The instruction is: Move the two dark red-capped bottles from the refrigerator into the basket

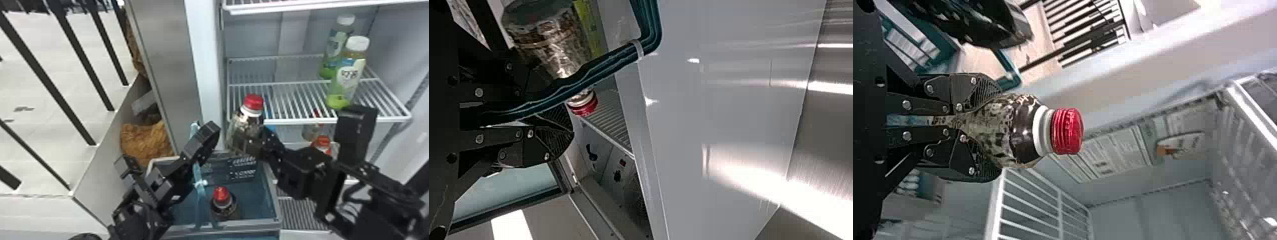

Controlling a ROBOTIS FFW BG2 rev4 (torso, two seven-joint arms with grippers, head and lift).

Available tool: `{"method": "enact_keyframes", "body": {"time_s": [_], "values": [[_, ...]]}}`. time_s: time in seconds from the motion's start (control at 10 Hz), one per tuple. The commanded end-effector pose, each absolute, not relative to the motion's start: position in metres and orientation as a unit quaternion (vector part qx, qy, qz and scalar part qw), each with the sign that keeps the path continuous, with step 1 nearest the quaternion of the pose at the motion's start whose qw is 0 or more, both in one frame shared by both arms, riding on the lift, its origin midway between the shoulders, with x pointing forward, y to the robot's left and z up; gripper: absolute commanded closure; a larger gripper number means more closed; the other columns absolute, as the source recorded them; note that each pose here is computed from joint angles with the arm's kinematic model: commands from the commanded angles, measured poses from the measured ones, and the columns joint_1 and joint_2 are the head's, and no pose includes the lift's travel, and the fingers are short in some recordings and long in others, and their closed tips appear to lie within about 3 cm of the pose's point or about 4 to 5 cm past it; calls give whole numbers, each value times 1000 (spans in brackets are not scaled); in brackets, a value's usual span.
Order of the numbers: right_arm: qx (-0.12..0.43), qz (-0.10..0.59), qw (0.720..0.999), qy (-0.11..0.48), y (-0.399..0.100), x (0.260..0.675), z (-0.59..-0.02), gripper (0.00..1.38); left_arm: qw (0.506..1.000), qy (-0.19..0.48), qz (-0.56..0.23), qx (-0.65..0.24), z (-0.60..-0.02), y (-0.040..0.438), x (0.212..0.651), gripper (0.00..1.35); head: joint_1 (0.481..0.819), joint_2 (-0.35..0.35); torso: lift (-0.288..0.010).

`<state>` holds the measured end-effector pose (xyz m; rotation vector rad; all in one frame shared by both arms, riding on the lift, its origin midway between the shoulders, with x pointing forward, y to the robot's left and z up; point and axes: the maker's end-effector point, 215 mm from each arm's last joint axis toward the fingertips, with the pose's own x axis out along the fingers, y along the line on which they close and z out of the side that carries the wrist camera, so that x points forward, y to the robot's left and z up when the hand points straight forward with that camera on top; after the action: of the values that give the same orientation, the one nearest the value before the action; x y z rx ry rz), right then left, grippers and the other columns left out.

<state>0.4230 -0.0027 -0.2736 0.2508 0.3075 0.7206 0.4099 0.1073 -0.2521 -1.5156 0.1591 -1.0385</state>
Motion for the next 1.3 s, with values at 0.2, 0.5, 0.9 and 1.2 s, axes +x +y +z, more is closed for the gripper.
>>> {"method": "enact_keyframes", "body": {"time_s": [0.2, 0.5, 0.9, 1.2], "values": [[123, 371, 902, 183, 9, 397, -293, 1248, 604, 68, -449, -655, -252, 107, 410, 1193, 695, 153, -34], [130, 382, 893, 197, 14, 394, -304, 438, 604, 68, -449, -655, -252, 107, 410, 1193, 695, 169, -34], [135, 371, 898, 196, 1, 392, -303, 179, 603, 67, -448, -657, -252, 108, 410, 1193, 695, 166, -34], [133, 331, 917, 180, -36, 388, -302, 180, 604, 65, -447, -657, -252, 109, 410, 1193, 695, 136, -34]]}}
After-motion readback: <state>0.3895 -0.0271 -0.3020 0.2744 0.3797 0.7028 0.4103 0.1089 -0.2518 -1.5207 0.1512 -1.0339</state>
